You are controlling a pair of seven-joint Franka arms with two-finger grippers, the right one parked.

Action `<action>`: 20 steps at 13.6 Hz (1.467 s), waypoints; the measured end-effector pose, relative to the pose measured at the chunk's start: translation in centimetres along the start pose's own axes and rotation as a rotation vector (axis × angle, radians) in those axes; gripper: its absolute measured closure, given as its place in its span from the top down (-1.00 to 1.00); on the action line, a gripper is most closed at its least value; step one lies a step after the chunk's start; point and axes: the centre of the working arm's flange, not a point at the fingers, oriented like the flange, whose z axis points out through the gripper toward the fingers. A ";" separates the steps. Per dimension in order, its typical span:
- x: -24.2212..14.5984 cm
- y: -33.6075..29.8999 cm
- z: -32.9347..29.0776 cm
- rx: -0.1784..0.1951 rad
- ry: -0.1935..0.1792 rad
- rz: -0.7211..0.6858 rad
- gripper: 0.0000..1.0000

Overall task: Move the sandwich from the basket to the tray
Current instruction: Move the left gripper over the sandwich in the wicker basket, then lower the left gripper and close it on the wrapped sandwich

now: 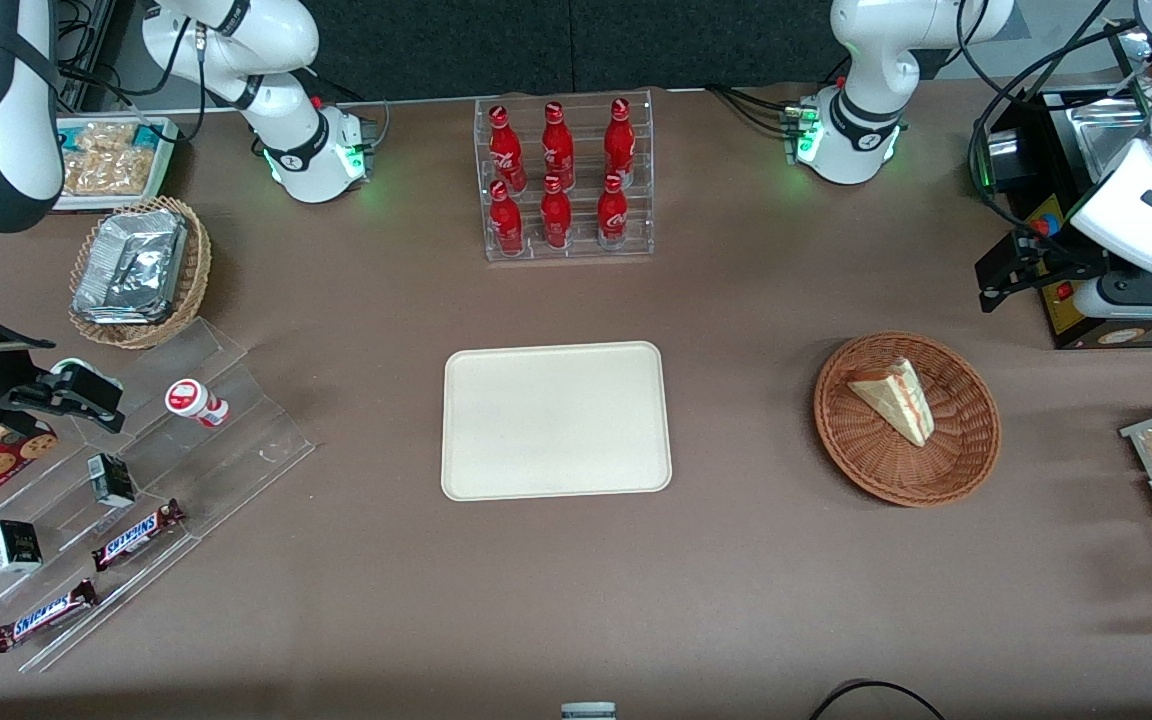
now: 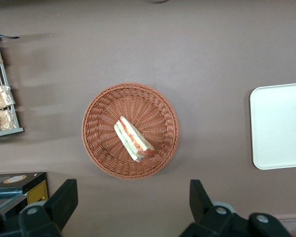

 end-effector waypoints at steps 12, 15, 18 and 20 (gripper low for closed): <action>2.0 -2.0 10.8 0.034 -0.193 -0.358 1.00; 2.4 -2.0 17.0 0.040 -0.171 -0.520 1.00; 0.4 -3.2 23.5 0.033 -0.139 -0.589 1.00; -1.6 -4.2 27.2 0.023 -0.107 -0.614 1.00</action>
